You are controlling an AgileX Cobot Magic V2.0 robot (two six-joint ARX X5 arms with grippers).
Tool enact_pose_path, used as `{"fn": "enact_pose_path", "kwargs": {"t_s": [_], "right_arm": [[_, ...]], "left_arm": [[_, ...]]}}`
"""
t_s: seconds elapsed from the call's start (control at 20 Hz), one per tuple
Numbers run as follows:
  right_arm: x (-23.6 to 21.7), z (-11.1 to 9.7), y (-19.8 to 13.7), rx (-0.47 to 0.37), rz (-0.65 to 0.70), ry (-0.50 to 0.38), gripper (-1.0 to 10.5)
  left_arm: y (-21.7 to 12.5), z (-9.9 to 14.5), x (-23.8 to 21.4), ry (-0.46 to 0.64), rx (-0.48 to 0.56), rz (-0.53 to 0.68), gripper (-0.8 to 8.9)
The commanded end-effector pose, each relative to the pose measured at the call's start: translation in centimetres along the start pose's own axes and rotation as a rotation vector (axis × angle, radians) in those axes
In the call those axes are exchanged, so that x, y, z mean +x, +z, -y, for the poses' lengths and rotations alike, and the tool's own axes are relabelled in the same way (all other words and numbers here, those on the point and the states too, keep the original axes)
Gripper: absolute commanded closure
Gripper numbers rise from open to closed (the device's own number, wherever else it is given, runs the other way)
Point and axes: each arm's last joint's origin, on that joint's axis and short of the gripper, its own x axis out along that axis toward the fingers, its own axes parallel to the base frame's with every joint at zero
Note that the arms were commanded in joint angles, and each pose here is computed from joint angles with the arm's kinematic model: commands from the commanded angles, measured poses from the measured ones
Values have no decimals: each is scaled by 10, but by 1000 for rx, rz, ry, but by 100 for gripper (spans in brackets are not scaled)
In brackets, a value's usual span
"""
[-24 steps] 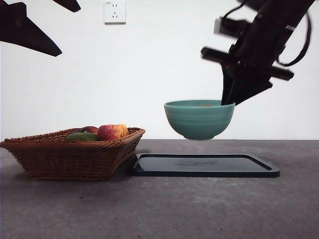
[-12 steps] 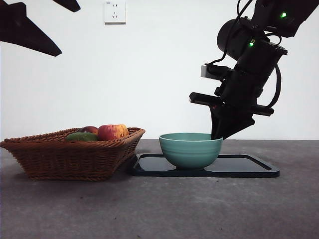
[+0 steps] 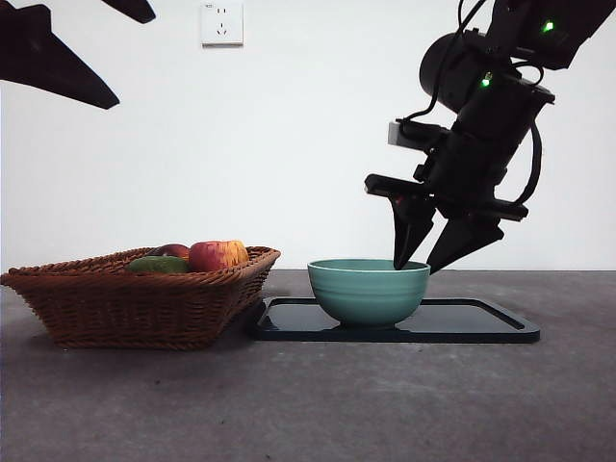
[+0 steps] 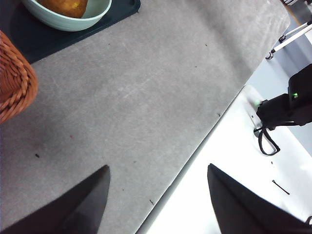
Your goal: Pick up the wifruite, put it on the bowl, pick up the plate, put it on desk
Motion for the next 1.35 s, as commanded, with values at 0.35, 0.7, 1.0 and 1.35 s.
{"fn": "enact_pose_path", "kwargs": {"t_s": [0.35,0.7,1.0,1.35], "right_arm": [[-126,-21,11,-30,131,70,743],[-250,-35,-41,-159,206,143,744],[-294,-29,-84,-178,235,189,744],[-269,-17,-133,-169,152,255,744]], "left_arm": [[3,1,0,-7,26,8,502],[3,1,0,-7,25,7,502],[3,1,0,-7,25,7,502],[3,1,0,-7,25,7,502]]}}
